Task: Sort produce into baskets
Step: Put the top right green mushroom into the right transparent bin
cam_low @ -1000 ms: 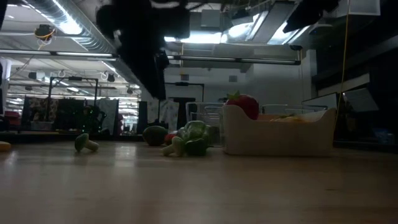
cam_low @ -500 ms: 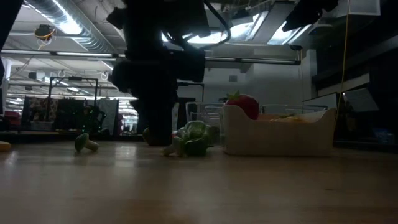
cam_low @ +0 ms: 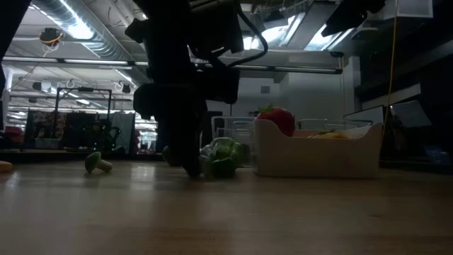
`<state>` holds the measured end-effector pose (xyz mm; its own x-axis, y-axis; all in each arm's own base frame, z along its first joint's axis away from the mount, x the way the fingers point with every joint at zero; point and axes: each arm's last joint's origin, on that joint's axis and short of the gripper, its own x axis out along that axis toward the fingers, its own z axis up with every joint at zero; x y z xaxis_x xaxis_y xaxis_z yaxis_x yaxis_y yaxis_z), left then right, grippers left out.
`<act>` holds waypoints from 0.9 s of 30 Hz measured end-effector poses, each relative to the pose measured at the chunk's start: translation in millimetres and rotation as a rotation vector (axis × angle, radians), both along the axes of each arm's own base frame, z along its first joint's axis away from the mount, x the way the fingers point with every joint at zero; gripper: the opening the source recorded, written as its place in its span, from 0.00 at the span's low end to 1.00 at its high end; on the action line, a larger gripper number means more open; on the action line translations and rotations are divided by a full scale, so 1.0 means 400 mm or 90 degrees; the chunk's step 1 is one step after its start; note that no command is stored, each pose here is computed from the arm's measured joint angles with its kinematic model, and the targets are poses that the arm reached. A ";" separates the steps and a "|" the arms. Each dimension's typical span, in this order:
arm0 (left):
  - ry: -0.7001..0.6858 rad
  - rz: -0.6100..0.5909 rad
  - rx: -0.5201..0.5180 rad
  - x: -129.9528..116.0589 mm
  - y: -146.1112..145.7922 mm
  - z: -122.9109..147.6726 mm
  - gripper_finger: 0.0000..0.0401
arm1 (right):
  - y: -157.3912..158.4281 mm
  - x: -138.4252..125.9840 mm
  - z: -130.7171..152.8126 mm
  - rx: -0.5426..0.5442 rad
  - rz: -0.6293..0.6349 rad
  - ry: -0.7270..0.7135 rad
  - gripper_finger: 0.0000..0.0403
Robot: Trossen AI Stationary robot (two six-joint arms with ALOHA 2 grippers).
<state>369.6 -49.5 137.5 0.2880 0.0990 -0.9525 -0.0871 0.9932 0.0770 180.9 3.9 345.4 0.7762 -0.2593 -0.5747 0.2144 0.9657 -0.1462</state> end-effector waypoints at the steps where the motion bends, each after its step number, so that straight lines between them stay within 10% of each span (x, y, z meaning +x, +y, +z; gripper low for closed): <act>1: -0.004 0.000 -0.001 0.001 0.000 0.000 0.15 | 0.000 0.000 0.000 0.000 0.000 0.000 0.74; 27: -0.031 -0.040 0.004 0.059 -0.008 0.129 0.05 | 0.004 0.027 -0.018 0.007 0.012 0.025 0.74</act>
<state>393.1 -52.8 189.1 0.3401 0.0853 -0.9365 -0.0285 0.9964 0.0803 191.6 5.3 338.3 0.7573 -0.2383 -0.6081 0.1909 0.9712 -0.1429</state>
